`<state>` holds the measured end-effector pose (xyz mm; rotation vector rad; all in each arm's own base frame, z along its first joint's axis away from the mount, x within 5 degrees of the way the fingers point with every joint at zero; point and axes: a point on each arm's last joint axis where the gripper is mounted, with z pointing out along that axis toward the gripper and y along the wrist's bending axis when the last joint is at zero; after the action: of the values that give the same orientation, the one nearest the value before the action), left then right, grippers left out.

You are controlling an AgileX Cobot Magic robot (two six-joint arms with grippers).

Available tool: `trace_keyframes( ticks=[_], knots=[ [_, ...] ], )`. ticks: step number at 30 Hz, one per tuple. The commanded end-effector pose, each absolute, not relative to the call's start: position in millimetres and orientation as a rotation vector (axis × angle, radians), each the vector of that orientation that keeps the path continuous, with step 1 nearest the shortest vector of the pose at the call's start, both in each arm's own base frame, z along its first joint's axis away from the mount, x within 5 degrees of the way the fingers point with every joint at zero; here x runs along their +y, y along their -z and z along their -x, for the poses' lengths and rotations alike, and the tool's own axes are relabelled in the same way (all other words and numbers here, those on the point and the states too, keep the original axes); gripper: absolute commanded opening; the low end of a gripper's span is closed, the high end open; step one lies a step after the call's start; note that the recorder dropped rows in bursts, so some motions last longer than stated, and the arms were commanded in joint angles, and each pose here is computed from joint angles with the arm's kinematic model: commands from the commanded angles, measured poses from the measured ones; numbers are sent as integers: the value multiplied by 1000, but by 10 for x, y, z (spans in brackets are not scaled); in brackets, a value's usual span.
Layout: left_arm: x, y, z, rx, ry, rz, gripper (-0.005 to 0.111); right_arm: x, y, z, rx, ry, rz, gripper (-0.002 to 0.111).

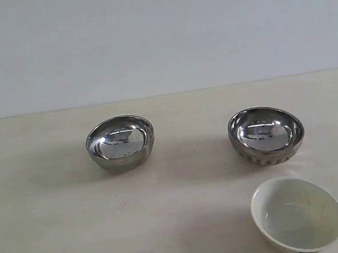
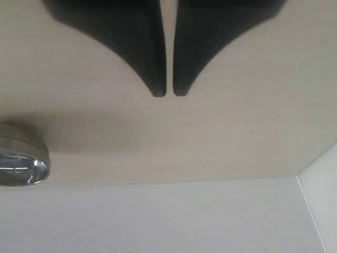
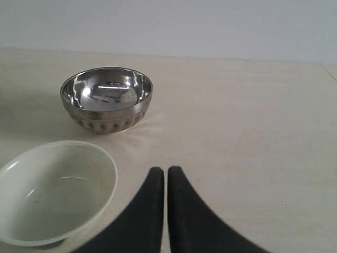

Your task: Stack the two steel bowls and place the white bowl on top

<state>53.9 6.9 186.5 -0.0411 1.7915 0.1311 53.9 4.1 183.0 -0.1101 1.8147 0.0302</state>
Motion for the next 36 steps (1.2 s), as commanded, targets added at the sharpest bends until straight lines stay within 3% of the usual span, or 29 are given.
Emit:
trace_keyframes(
  ticks=[1, 5, 15, 24, 30, 36],
  knots=[
    [70, -1855, -539, 1791, -126, 50, 4, 38, -1841, -538, 1802, -26, 108, 0],
    [70, -1941, -554, 1696, -151, 22, 4, 38, -1841, -538, 1802, -26, 108, 0],
    [15, -2466, -466, 1100, -132, -17, 4, 38, -1841, -538, 1802, -26, 108, 0],
    [-23, -2700, -297, 780, -76, -20, 4, 38, -1841, -538, 1802, -26, 108, 0],
    [-31, -3062, -180, 712, -83, -21, 4, 38, -1841, -538, 1802, -26, 108, 0],
    [0, -3464, -330, 905, -96, 0, 4, 38, -1841, -538, 1802, -26, 108, 0]
  ],
)
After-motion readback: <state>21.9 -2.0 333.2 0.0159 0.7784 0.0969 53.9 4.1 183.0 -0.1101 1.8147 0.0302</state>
